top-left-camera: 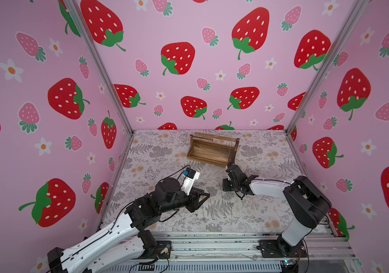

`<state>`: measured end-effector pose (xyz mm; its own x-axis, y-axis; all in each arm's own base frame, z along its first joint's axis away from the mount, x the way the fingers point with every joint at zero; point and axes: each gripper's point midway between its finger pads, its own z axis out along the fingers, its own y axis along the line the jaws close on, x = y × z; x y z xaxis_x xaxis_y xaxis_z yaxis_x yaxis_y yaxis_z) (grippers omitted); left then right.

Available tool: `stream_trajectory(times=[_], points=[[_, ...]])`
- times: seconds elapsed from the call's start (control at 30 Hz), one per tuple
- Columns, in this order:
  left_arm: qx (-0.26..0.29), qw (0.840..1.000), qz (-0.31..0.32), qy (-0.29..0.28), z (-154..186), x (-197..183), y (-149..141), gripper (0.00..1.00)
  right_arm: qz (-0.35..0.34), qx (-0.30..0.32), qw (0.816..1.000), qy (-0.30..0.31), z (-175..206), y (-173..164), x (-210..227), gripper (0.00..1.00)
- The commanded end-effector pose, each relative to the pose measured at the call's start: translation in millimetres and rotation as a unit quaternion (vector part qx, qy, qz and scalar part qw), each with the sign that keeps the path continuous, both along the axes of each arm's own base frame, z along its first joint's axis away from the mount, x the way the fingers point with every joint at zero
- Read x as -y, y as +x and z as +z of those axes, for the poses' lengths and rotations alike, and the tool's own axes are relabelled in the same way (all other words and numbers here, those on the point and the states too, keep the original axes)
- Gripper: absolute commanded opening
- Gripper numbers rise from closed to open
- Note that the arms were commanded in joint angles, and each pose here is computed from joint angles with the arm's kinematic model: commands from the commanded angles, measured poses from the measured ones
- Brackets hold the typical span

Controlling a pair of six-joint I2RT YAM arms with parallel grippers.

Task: Take the necklace off the jewelry display stand
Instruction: Place the necklace at the center of the board.

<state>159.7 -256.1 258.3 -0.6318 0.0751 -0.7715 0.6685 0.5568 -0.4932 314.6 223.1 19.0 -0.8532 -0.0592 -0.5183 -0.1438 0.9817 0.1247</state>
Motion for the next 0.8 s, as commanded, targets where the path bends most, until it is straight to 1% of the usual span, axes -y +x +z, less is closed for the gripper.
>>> stream_trajectory(times=[0.0,0.77], points=[[0.003,1.000,0.000,0.007,-3.7,-1.0,-0.1,0.41,-0.005,-0.031,0.999,-0.032,-18.0,-9.1,13.2,0.08],[-0.002,1.000,-0.005,0.006,-0.9,4.4,1.4,0.41,-0.032,-0.024,0.998,-0.048,-16.1,-5.9,29.0,0.09]])
